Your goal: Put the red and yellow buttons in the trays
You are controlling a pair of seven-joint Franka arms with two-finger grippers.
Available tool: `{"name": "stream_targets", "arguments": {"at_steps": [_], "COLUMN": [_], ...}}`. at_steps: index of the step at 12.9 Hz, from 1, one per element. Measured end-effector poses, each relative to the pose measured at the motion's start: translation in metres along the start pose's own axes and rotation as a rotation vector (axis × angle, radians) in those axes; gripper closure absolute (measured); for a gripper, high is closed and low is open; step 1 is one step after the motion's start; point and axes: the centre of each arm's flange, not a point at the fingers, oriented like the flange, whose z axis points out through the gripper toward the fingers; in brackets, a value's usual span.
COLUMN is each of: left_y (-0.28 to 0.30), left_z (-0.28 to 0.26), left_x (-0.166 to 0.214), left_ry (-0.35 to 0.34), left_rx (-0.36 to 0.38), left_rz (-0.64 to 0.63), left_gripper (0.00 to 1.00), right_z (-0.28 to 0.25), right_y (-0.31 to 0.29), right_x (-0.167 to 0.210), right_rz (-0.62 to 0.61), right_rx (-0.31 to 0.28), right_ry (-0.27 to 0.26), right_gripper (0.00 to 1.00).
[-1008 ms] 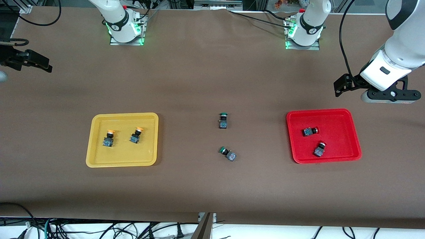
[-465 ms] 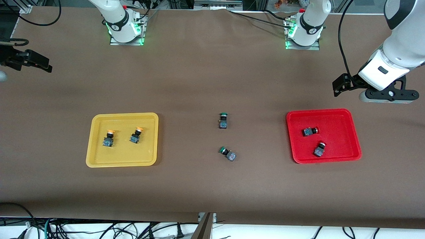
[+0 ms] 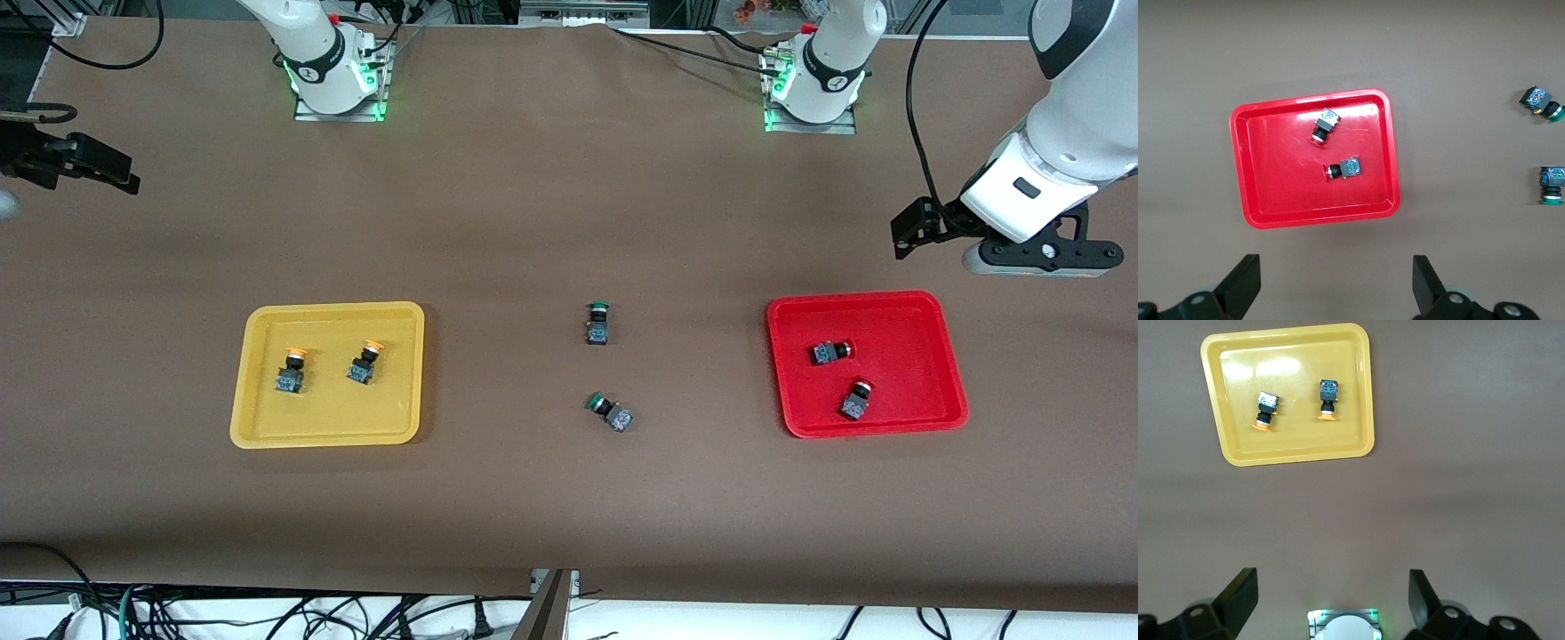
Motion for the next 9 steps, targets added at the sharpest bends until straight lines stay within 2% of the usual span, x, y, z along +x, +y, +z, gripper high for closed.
{"name": "stream_targets", "arguments": {"at_steps": [6, 9], "left_y": [-0.017, -0.020], "left_z": [-0.009, -0.010], "left_x": [0.004, 0.004], "left_ry": [0.015, 0.015], "left_rx": [0.010, 0.011], "left_rz": [-0.030, 0.005], "left_gripper": [0.00, 0.00], "right_z": [0.000, 0.000], "right_y": [0.000, 0.000], "right_x": [0.000, 0.000], "right_rz": [0.000, 0.000], "right_rx": [0.000, 0.000], "right_ry": [0.000, 0.000], "right_gripper": [0.00, 0.00]}}
